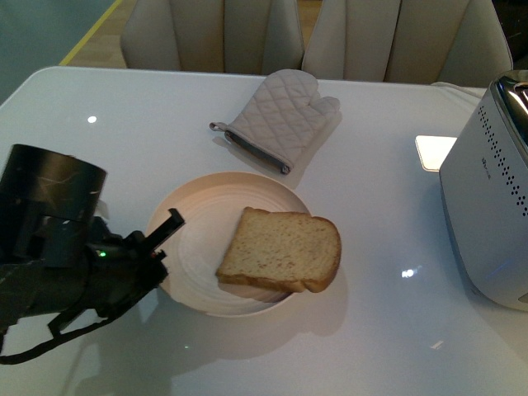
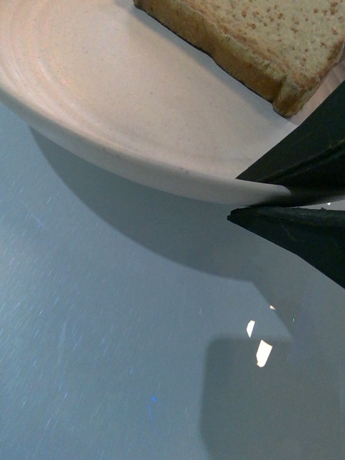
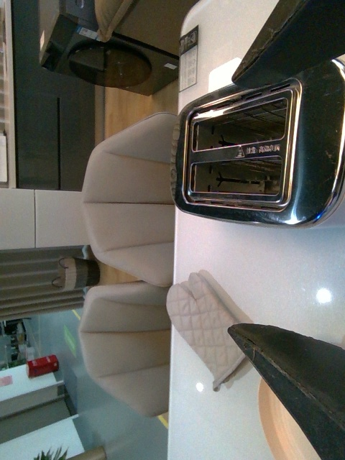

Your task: Put bread into toaster

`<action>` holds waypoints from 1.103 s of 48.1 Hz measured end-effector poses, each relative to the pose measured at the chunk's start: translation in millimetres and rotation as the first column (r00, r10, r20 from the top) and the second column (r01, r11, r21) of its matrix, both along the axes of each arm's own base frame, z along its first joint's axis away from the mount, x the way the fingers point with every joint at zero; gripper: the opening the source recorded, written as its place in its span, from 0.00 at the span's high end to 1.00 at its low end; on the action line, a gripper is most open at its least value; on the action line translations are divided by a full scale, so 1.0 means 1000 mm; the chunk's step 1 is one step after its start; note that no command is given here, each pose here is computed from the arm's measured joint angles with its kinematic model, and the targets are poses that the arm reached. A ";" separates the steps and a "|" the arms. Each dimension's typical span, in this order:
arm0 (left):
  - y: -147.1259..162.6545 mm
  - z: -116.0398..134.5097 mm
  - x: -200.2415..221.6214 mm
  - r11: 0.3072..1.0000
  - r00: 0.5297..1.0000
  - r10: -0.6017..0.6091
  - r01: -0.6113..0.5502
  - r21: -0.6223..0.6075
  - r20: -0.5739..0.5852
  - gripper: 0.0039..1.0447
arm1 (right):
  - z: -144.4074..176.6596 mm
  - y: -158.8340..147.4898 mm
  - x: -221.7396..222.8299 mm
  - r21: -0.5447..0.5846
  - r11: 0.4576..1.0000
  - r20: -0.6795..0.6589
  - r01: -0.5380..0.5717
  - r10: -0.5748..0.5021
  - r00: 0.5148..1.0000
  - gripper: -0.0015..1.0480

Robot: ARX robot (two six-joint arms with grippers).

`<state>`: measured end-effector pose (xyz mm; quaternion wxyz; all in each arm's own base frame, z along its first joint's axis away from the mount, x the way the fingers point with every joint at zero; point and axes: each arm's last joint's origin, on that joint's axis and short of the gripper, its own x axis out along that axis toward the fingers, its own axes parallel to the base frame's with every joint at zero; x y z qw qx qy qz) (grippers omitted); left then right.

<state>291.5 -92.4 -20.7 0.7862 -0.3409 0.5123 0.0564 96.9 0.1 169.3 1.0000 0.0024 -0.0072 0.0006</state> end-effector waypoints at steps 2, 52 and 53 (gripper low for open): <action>-0.006 0.000 0.001 1.000 1.000 0.002 -0.002 -0.008 -0.004 0.97 | 0.000 0.000 0.000 0.000 1.000 0.000 0.000 0.000 1.000 0.09; 0.027 0.095 0.000 0.991 0.919 0.076 -0.114 0.075 0.386 0.07 | 0.000 0.000 0.000 0.000 1.000 0.000 0.000 0.000 1.000 0.09; 0.029 0.101 -0.003 0.991 0.911 0.076 -0.116 0.074 0.406 0.06 | 0.000 0.000 0.000 0.000 1.000 0.000 0.000 0.000 1.000 0.09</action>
